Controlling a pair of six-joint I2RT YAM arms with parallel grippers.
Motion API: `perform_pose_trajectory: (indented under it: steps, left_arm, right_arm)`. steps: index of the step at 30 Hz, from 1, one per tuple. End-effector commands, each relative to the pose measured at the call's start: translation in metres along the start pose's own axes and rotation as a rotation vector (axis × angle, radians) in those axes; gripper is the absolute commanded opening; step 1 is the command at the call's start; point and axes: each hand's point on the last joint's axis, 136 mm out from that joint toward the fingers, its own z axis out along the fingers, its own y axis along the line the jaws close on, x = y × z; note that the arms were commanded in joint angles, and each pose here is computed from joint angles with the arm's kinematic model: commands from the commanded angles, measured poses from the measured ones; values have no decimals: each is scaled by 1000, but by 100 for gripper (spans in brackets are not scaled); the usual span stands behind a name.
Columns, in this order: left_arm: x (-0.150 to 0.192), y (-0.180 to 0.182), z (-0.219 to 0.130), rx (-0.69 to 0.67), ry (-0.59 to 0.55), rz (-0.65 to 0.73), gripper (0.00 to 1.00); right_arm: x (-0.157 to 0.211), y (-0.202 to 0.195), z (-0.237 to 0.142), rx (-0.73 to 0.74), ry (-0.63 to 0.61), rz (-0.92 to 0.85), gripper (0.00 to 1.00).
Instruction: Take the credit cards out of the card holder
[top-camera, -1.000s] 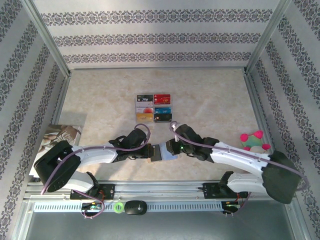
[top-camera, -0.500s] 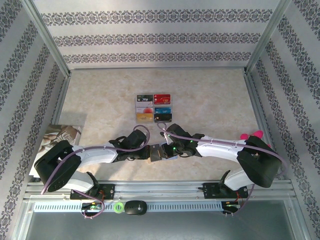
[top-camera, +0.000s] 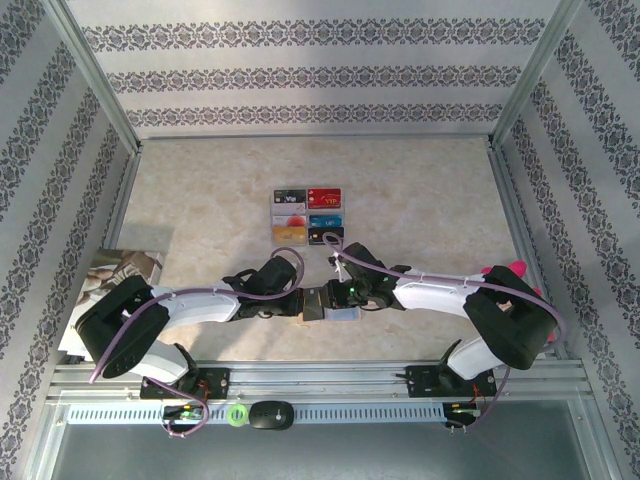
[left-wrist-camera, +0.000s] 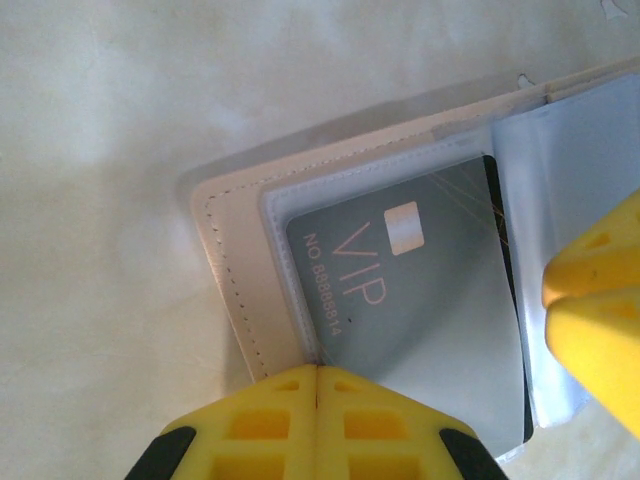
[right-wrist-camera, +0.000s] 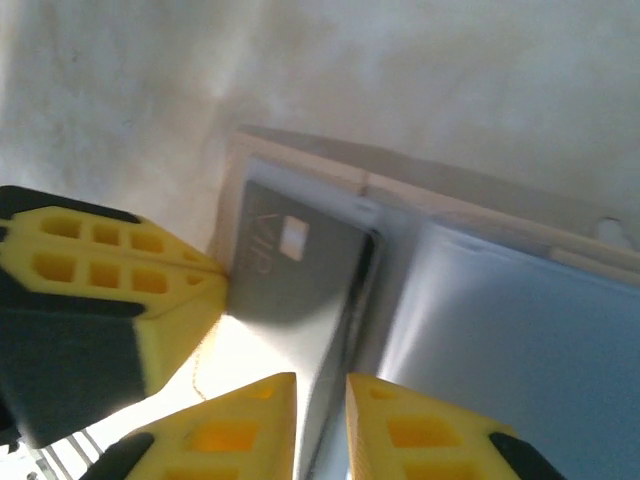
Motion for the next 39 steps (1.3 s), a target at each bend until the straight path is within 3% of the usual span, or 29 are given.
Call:
perform_pose_trajectory:
  steps: [1, 17, 39]
  left_arm:
    - [16, 21, 4, -59, 53, -9, 0]
    - [17, 20, 4, -49, 53, -8, 0]
    - [18, 18, 7, -36, 56, -6, 0]
  right_arm:
    - [-2, 3, -4, -46, -14, 51, 17]
    - [5, 0, 6, -70, 18, 89, 12]
    - [8, 8, 14, -112, 40, 98, 16]
